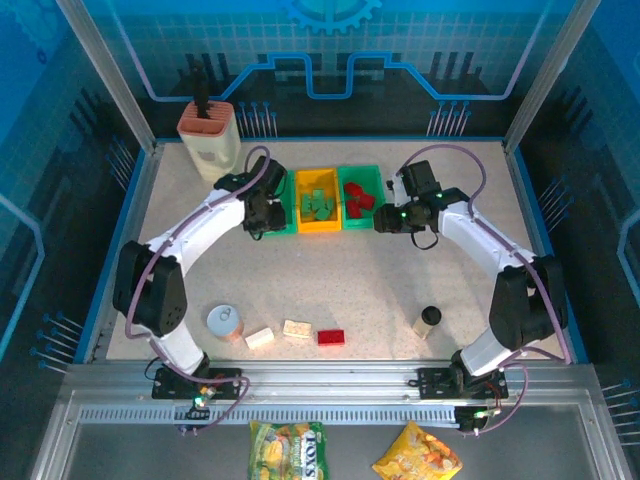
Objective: Sort the legos into containers by color
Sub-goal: Place the lego in the container.
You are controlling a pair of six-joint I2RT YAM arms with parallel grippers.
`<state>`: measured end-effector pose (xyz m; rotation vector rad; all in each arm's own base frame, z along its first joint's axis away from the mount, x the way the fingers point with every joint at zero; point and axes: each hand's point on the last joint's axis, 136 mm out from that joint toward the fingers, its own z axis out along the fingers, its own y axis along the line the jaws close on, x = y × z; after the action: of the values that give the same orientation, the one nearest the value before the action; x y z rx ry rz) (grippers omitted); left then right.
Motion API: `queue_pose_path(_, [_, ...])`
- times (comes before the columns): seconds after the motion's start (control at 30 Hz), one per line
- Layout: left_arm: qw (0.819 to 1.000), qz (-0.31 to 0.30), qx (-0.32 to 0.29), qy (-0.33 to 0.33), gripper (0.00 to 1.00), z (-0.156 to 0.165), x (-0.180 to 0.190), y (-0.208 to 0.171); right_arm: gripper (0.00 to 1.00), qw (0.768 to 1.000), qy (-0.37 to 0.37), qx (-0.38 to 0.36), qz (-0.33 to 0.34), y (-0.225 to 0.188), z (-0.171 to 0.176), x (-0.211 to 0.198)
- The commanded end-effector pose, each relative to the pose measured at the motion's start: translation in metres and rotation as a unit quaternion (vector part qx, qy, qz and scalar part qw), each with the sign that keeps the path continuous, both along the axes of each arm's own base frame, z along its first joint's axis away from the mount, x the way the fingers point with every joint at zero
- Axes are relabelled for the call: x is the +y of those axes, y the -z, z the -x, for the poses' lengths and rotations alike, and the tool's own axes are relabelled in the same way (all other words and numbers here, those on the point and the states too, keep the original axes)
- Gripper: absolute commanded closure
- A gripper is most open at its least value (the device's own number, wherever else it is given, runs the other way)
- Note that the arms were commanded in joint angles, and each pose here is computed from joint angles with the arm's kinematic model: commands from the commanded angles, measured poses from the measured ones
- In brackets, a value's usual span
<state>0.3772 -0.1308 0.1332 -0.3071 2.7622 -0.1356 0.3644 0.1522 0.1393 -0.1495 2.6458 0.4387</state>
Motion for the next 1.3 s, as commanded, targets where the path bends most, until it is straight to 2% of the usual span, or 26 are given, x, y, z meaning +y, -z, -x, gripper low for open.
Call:
queue_pose_path(0.0, [1.000,-0.008,0.005,0.019,0.62,-0.016,0.007,0.000,0.54,1.000,-0.004,-0.008,0.009,-0.011,0.009,-0.001])
queue_pose_path(0.17, [1.000,0.002,0.009,0.022,0.62,-0.040,0.010,0.005,0.54,1.000,-0.003,-0.009,0.015,-0.014,0.015,-0.002])
queue_pose_path(0.47, [0.999,0.007,0.043,0.033,0.62,-0.068,0.004,0.042,0.54,1.000,0.003,-0.014,0.022,-0.019,0.023,-0.005])
queue_pose_path(0.9, [0.996,-0.004,0.078,0.031,0.61,-0.082,0.003,0.088,0.54,0.999,0.001,-0.016,0.029,-0.023,0.035,-0.006])
queue_pose_path(1.27, [0.997,-0.004,0.071,0.030,0.56,-0.089,0.002,0.084,0.54,0.999,0.001,-0.018,0.031,-0.024,0.039,-0.006])
